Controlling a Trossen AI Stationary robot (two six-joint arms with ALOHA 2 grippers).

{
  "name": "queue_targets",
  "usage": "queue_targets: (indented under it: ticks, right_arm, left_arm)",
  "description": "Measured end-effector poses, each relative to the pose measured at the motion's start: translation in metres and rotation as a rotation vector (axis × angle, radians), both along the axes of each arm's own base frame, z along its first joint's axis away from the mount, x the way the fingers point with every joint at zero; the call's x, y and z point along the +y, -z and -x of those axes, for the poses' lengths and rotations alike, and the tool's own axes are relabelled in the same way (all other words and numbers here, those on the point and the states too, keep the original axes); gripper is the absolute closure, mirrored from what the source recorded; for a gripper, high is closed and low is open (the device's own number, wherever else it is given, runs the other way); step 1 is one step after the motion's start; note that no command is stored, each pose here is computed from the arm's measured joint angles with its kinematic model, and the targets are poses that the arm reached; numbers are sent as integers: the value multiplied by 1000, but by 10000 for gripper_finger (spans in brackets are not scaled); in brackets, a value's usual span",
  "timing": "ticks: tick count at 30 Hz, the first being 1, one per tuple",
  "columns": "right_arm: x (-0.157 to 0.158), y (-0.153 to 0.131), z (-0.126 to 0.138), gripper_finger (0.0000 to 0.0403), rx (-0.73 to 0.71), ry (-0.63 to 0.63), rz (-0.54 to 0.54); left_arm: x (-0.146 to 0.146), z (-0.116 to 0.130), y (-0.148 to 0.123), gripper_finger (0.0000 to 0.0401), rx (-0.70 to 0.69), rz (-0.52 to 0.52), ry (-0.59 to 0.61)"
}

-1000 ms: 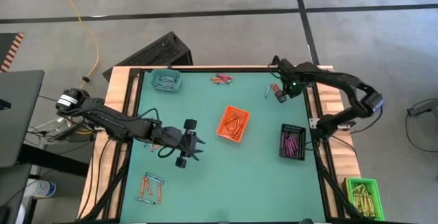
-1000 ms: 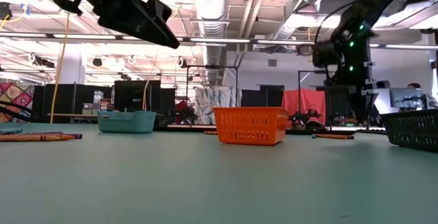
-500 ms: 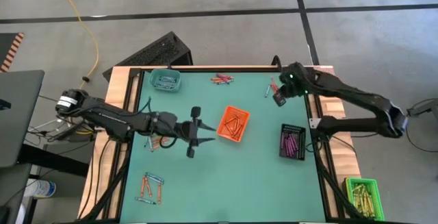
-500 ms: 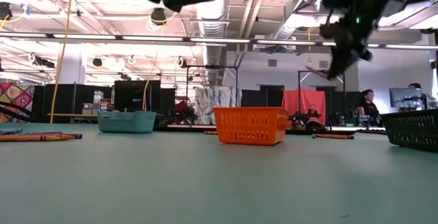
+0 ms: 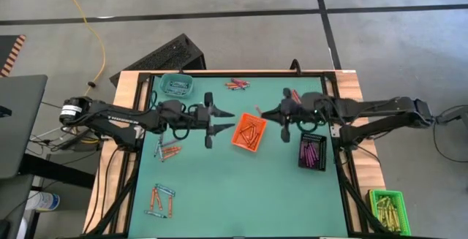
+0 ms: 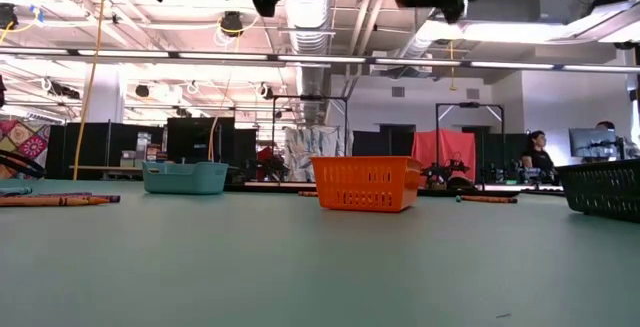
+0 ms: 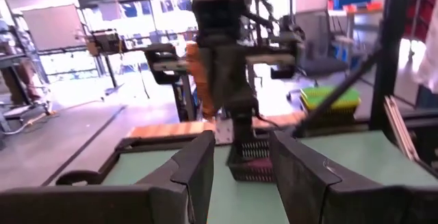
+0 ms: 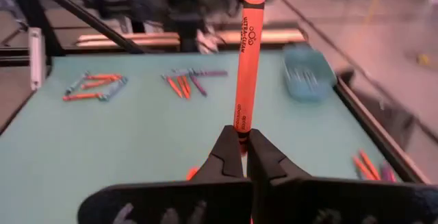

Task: Sort crayons
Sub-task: Put the orange crayon into the orange bin

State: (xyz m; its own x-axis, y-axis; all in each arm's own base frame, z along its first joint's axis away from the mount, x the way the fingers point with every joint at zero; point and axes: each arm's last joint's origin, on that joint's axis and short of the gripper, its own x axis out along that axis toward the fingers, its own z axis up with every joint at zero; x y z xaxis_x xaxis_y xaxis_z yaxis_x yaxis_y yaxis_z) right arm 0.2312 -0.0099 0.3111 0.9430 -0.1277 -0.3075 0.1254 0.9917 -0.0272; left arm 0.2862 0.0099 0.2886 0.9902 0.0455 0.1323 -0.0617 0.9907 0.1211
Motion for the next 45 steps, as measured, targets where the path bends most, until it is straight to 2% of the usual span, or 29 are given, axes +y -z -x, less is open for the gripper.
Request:
queue_targets:
  ticks: [10, 20, 26, 30, 39, 45]
  right_arm:
    - [23, 6, -36, 403, -135, -112, 106]
    - [30, 7, -72, 403, -99, -121, 181]
    - [33, 5, -88, 403, -77, -137, 210]
    - [34, 5, -91, 403, -71, -141, 213]
    - [35, 5, -90, 403, -65, -143, 213]
    - [36, 6, -89, 403, -45, -149, 213]
  left_arm:
    - [1, 1, -5, 269, -52, 35, -1]
    - [-3, 1, -5, 269, -51, 48, 107]
    - [-8, 1, -5, 272, -51, 32, 118]
    - [-14, 1, -5, 296, -52, -14, 120]
    - [-17, 0, -4, 382, -37, -83, 93]
    - [-17, 0, -2, 392, -15, -118, 91]
